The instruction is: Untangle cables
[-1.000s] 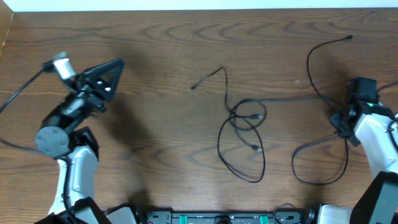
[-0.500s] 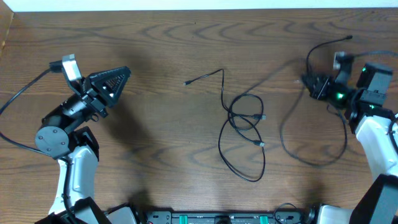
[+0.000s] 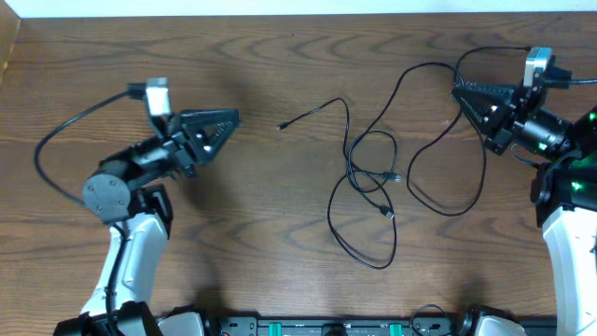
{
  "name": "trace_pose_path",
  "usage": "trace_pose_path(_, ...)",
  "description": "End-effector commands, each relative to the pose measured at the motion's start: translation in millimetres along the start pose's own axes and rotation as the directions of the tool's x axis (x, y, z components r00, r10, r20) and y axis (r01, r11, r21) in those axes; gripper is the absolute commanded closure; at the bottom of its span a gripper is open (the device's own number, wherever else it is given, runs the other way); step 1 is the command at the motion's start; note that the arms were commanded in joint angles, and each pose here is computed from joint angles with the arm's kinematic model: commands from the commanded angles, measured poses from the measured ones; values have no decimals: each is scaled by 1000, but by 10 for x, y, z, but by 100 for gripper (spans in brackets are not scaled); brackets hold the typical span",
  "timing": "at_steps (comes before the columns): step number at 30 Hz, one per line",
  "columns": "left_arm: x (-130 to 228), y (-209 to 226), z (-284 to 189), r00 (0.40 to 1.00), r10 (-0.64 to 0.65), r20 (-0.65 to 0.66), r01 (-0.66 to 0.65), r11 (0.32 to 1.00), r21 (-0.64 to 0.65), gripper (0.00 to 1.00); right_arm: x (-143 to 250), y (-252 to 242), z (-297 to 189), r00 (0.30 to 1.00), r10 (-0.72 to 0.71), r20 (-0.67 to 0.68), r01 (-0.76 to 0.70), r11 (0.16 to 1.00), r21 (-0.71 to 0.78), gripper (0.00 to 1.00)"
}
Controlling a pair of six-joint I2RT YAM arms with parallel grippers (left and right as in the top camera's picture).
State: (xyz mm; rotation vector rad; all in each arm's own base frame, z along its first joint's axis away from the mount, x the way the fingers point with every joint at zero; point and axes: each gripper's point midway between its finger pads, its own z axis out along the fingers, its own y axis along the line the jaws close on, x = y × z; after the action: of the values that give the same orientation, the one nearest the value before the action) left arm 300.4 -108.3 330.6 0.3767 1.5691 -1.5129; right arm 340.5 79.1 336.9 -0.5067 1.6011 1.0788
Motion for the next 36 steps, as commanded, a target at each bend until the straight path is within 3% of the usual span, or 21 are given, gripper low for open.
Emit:
trace_pose_path(1,111,43,154,999,-43,-20,43,999,11,75,-28,7,-1,1000,8,3,-8,1000,1,99)
trace_pose_path(2,180,179,248,994,-110,-15,110,994,-19,61,-19,1,-1,1000,16,2,-16,1000,3,99)
trace_pose_path(4,283,402,337,981,-195,5,194,977,-89,49,1,-28,-1,999,37,0,-37,999,16,99)
trace_pose_path(9,735,1023,478,943,-326,69,327,867,-375,41,137,-188,-12,994,112,-15,-110,989,95,99)
trace_pose_path(11,889,1130,535,943,-323,72,320,832,-454,40,219,-254,-22,991,134,-28,-129,983,129,99)
trace_pose_path(14,1095,1185,709,971,-238,39,220,808,-546,29,351,-373,-49,983,176,-46,-163,966,199,99)
trace_pose_path(23,1593,1516,880,996,-77,-49,14,660,-752,28,444,-409,-65,973,223,-59,-205,952,226,99)
trace_pose_path(28,1815,1641,1031,994,-79,-75,-2,673,-739,18,505,-452,-76,968,242,-67,-218,942,255,98)
trace_pose_path(36,2029,1830,1203,994,-77,-71,4,704,-710,18,660,-489,1,962,252,-107,-208,927,311,98)
